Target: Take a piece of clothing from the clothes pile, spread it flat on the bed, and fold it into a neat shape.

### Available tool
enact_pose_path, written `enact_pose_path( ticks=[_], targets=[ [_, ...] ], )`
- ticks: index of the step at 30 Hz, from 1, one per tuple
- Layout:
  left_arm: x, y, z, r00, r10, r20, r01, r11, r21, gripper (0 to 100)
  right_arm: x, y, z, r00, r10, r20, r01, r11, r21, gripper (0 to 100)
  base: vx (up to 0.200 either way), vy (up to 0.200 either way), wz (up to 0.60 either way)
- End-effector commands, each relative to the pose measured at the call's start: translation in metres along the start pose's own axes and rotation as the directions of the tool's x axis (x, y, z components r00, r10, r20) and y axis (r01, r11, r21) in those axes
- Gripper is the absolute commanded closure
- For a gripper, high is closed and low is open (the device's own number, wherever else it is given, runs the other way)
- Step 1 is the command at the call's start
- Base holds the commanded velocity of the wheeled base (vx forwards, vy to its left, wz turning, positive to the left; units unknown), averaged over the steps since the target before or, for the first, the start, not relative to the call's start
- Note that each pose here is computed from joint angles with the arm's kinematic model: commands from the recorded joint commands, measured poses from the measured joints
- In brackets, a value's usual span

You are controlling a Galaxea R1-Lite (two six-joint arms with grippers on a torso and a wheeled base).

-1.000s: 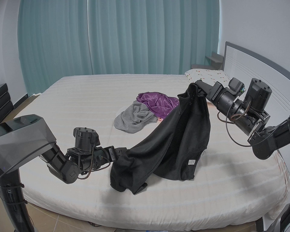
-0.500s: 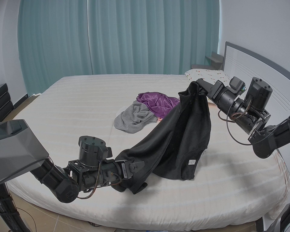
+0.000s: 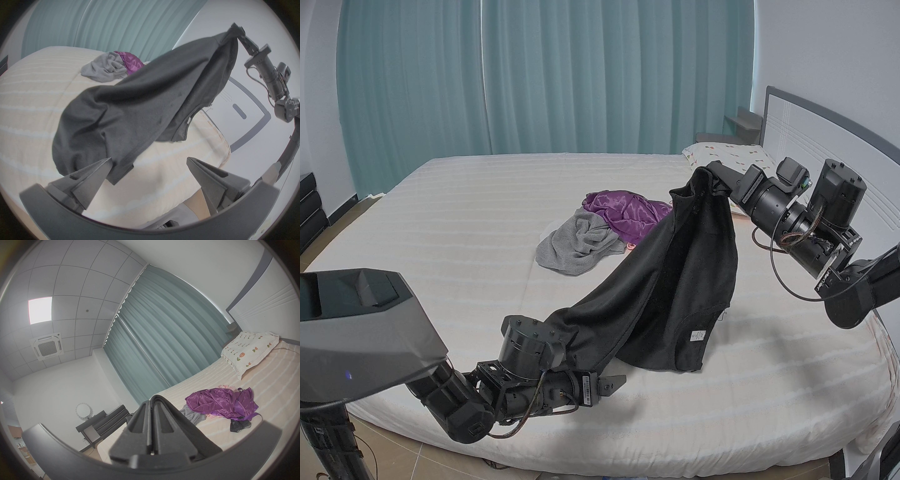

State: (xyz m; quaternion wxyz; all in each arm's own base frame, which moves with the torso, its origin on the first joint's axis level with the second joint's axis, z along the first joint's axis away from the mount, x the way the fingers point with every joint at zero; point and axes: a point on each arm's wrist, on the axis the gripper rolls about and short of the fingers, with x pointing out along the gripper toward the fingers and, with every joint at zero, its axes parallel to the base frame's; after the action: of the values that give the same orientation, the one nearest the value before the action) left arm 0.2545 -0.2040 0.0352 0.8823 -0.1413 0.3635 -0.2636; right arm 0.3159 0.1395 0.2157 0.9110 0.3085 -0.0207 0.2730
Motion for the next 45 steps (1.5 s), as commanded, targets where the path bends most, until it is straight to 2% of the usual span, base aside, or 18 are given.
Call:
enact_pose_path(
  ticks=[1, 11, 16, 21, 22, 27, 33, 40, 45],
  targets=[
    [0.013, 0.001, -0.012, 0.999, 0.008, -0.043, -0.008, 1.000, 0.009, 0, 0.000, 0.004, 0.005, 1.000, 0.012, 0.015, -0.012, 1.000, -0.003, 100, 0.000, 0.000, 0.00],
    [0.038, 0.013, -0.018, 0.996, 0.063, -0.059, -0.063, 0.998, 0.006, 0, -0.003, 0.008, 0.007, 1.000, 0.023, 0.021, -0.023, 1.000, -0.003, 100, 0.000, 0.000, 0.00],
    [0.054, 0.016, -0.017, 0.988, 0.155, -0.004, -0.155, 0.988, 0.007, 0, -0.003, 0.008, 0.007, 1.000, 0.020, 0.019, -0.020, 1.000, -0.003, 100, 0.000, 0.000, 0.00],
    [0.055, 0.016, -0.016, 0.986, 0.169, 0.012, -0.169, 0.986, 0.006, 0, -0.004, 0.007, 0.006, 1.000, 0.019, 0.016, -0.019, 1.000, -0.002, 100, 0.000, 0.000, 0.00],
    [0.055, 0.016, -0.016, 0.985, 0.171, 0.008, -0.171, 0.985, 0.007, 100, -0.004, 0.007, 0.006, 1.000, 0.019, 0.016, -0.019, 1.000, -0.002, 100, 0.000, 0.000, 0.00],
    [0.050, 0.018, -0.017, 0.984, 0.180, -0.001, -0.180, 0.984, 0.003, 100, -0.004, 0.005, 0.007, 1.000, 0.013, 0.018, -0.013, 1.000, -0.004, 100, 0.000, 0.000, 0.00],
    [0.032, 0.025, -0.001, 0.980, 0.195, 0.043, -0.194, 0.981, -0.031, 100, -0.003, -0.002, 0.007, 1.000, -0.006, 0.018, 0.006, 1.000, -0.006, 100, 0.000, 0.000, 0.00],
    [-0.021, 0.034, 0.050, 0.955, 0.217, 0.204, -0.193, 0.972, -0.134, 100, -0.001, -0.031, 0.007, 0.996, -0.086, 0.020, 0.086, 0.996, -0.020, 100, 0.000, 0.000, 0.00],
    [-0.059, 0.030, 0.078, 0.929, 0.217, 0.300, -0.146, 0.959, -0.242, 100, 0.002, -0.050, 0.012, 0.991, -0.123, 0.054, 0.124, 0.992, -0.024, 100, 0.000, 0.000, 0.00]
  ],
)
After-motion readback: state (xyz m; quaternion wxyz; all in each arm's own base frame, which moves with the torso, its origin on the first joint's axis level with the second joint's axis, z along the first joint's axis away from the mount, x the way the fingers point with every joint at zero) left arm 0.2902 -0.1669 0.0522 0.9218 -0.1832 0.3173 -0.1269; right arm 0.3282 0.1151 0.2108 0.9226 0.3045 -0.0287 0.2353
